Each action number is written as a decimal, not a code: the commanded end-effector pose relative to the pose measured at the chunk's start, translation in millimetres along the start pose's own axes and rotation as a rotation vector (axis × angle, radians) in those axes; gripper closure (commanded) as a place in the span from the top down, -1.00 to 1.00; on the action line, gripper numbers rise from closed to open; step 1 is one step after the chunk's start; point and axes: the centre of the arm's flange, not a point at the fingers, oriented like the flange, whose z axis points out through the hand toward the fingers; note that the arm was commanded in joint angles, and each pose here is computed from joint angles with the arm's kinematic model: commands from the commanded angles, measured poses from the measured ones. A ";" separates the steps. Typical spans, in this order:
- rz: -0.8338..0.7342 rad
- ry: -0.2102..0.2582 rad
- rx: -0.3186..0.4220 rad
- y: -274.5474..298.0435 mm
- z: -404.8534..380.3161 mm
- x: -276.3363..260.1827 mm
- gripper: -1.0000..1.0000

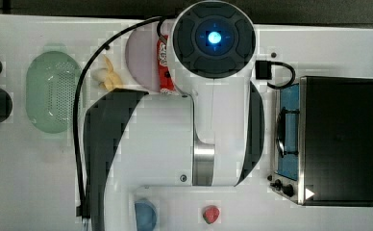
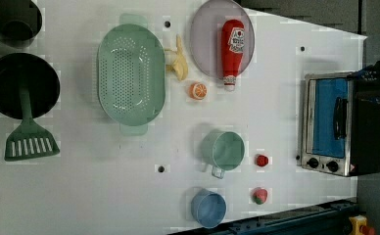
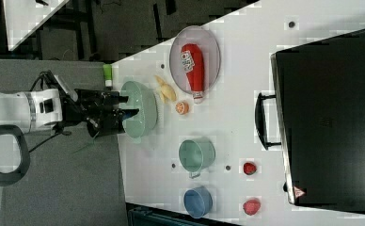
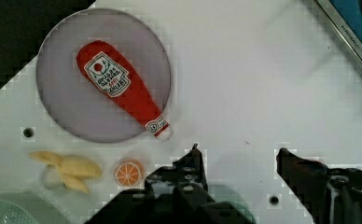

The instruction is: Pick ketchup from plate and place it on table.

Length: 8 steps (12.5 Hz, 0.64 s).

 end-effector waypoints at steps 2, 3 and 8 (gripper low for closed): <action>0.131 -0.029 -0.006 60.7 -69.3 -48.3 0.80; 0.126 -0.034 -0.010 58.0 -65.4 -47.5 0.99; 0.005 -0.079 -0.040 29.0 -18.0 -31.7 1.00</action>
